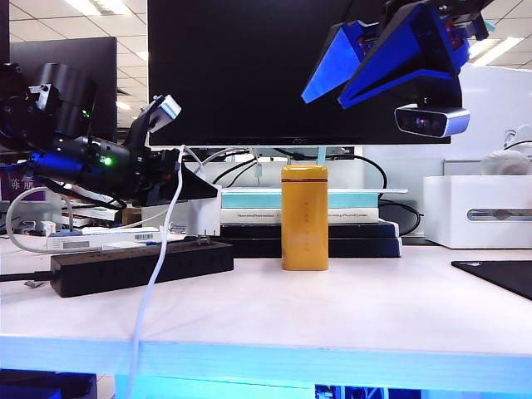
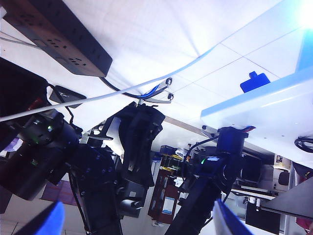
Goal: Plug the white charger into the left socket.
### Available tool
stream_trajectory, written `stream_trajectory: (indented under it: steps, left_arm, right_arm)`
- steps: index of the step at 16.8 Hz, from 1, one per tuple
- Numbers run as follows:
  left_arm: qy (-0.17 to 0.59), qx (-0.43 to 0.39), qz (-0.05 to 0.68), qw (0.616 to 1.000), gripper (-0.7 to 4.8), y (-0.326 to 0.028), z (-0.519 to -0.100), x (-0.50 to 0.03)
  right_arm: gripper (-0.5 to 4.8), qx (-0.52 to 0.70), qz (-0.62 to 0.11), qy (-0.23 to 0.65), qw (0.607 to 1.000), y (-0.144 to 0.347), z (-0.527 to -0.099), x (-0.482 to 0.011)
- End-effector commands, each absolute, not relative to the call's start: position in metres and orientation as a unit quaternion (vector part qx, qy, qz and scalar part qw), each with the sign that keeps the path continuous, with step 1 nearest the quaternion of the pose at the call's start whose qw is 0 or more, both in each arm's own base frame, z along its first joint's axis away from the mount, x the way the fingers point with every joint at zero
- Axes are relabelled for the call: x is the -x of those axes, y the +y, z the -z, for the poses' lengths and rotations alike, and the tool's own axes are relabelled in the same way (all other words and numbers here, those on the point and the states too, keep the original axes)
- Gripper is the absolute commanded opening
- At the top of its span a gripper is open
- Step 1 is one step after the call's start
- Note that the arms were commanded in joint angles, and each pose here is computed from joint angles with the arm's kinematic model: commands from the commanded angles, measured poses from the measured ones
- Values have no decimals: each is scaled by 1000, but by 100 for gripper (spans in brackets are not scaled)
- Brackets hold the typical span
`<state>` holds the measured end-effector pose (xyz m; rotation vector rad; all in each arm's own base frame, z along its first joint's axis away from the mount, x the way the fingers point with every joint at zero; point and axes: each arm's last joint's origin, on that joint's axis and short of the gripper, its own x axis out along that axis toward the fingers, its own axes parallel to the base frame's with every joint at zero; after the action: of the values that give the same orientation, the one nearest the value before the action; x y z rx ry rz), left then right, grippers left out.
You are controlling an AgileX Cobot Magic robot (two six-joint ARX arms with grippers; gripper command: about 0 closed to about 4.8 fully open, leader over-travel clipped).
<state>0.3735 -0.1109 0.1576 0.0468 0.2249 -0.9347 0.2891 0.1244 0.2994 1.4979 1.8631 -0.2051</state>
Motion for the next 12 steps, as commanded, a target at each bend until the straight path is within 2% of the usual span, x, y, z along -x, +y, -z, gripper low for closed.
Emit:
stream_trajectory:
  steps: [1,5,8,12]
  left_arm:
    - [160,-11,455,876,52,-112,-148,-369]
    - [188,-5,458,869,62,-112,-144,-367]
    - [181,-22,481,858,112,-112,-142,-365]
    - [194,-41,489,849,112,-114,-138,-362]
  right_arm:
    - [399,-582,75,722,366,124,-302,-288]
    - [399,-582,75,722,366,124,-302,-288]
    - [399,-582,75,722,366,124,-302,-288]
    - [399,-582,75,722,366,124,-302,-288]
